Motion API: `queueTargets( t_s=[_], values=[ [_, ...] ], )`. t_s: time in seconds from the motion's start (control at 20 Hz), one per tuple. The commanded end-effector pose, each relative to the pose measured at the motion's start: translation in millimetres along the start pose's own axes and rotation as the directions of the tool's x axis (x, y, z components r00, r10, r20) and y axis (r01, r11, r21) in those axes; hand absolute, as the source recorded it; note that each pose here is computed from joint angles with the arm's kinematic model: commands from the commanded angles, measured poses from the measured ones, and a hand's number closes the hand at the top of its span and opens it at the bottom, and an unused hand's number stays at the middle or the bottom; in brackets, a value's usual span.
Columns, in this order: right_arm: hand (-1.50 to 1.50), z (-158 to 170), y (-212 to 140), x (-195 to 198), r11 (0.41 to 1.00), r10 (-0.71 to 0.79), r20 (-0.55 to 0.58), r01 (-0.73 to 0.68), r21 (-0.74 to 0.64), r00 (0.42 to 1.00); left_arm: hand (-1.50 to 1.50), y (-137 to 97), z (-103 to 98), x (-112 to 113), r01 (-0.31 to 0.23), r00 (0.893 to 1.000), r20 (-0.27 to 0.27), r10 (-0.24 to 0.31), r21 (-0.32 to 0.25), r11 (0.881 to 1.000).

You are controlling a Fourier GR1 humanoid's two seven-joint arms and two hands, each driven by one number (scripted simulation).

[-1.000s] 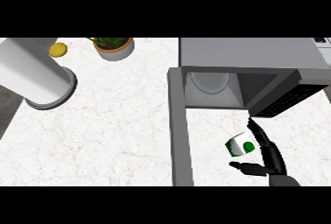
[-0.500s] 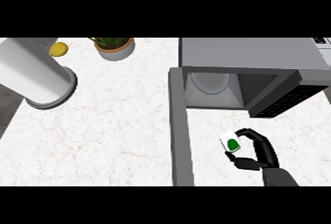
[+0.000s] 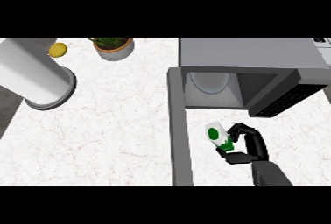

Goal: Pick up the milk, place it into the microwave and close the microwave

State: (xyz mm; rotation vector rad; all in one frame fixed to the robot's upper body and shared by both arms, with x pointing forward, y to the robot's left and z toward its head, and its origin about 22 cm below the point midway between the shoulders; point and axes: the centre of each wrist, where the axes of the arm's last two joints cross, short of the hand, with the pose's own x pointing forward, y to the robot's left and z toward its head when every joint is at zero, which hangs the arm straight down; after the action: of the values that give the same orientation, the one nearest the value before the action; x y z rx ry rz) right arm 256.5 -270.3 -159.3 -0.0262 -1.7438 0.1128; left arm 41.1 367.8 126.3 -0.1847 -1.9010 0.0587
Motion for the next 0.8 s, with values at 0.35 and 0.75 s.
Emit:
queueTargets(
  t_s=[0.35, 0.75],
  values=[
    [1.5, -36, 21, 15, 0.999, 0.047, 0.126, -0.05, 0.02, 0.991, -1.5, -20, 4, 28, -0.001, 1.0, 0.015, 0.002, -0.036, 0.999],
    [1.5, -108, 26, 56, 0.997, 0.081, 0.168, -0.082, 0.004, 0.982, -1.5, -9, -10, 7, 0.004, 0.999, 0.034, -0.004, -0.009, 1.0]
  ],
)
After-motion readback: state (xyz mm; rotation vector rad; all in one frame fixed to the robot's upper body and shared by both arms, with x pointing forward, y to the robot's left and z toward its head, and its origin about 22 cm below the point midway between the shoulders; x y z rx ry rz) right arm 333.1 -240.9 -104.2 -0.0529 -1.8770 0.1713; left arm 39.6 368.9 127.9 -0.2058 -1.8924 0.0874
